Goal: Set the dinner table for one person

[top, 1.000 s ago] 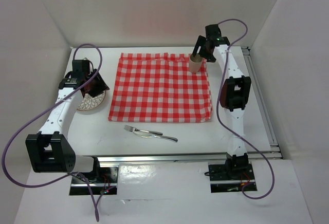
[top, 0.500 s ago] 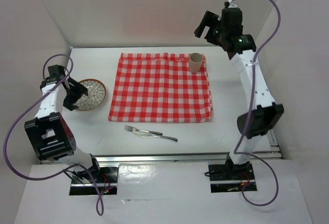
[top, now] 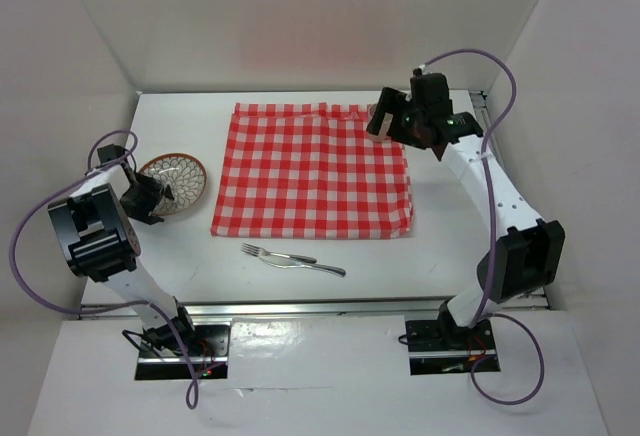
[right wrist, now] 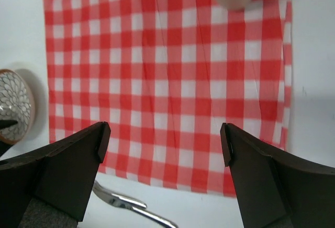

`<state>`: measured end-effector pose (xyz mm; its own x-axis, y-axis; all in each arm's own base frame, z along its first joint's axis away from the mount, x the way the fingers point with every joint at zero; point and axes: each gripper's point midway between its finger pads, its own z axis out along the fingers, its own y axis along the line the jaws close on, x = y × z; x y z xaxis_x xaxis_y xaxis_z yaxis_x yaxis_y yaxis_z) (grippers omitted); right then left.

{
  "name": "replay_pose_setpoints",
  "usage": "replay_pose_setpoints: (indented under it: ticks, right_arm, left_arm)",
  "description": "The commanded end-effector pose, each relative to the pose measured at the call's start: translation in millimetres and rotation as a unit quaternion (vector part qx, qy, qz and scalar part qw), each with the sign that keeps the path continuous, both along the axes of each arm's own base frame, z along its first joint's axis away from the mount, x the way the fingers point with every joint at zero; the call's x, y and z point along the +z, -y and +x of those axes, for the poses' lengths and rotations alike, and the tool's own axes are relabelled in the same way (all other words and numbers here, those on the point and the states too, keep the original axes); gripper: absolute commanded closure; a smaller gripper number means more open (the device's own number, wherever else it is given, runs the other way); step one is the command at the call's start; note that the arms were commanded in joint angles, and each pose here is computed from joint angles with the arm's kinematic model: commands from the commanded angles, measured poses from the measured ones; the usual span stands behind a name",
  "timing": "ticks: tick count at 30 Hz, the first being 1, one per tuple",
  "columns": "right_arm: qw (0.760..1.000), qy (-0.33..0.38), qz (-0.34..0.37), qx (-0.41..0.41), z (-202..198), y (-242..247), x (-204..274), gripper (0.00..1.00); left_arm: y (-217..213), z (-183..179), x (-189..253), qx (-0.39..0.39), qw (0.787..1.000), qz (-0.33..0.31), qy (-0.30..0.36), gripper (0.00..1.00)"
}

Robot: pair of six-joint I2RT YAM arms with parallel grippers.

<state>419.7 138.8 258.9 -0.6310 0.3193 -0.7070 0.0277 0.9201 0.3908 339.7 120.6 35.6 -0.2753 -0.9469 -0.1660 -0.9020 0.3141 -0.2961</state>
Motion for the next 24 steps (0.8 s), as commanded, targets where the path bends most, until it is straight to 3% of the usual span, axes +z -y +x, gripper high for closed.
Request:
replay_pose_setpoints:
  ticks: [1, 5, 7, 8, 10, 14, 16, 19, 24]
  right_arm:
    - [0.998, 0.06, 0.025, -0.016, -23.0, 16.3, 48.5, 0.0]
    - [0.998, 0.053, 0.022, -0.039, -33.4, 37.7, 48.6, 0.0]
    - [0.998, 0.042, 0.019, -0.045, -34.8, 43.0, 41.6, 0.0]
    - [0.998, 0.042, 0.019, -0.045, -34.8, 43.0, 41.6, 0.0]
    - [0.998, 0.037, 0.017, -0.05, -38.7, 48.0, 41.2, 0.0]
    - [0.998, 0.035, 0.019, -0.047, -43.6, 47.2, 44.5, 0.0]
    - [0.998, 0.036, 0.02, -0.047, -50.3, 48.4, 46.2, 0.0]
    - [0.999, 0.029, 0.014, -0.044, -60.6, 50.6, 43.3, 0.0]
    - [0.998, 0.015, -0.005, -0.057, -74.1, 60.1, 36.8, 0.0]
  left_arm:
    - [-3.3, 21.6, -2.8, 0.015, 0.999, -0.016, 0.03, 0.28]
    - [2.0, 20.3, -13.9, 0.021, 0.999, -0.033, 0.025, 0.46]
    - [3.7, 21.0, -15.1, 0.019, 0.999, -0.036, 0.03, 0.66]
    - [6.1, 19.7, -12.9, 0.018, 0.999, -0.039, 0.033, 0.84]
    - [5.2, 21.4, -4.8, 0.017, 0.998, -0.034, 0.043, 1.0]
    - [3.1, 31.6, 46.3, -0.008, 0.996, -0.017, 0.085, 1.0]
    - [0.2, 41.1, 92.7, -0.024, 0.989, 0.012, 0.143, 1.0]
    - [14.5, 61.5, 158.2, -0.088, 0.969, 0.052, 0.226, 1.0]
    - [61.0, 77.6, 212.0, -0.183, 0.942, 0.051, 0.278, 1.0]
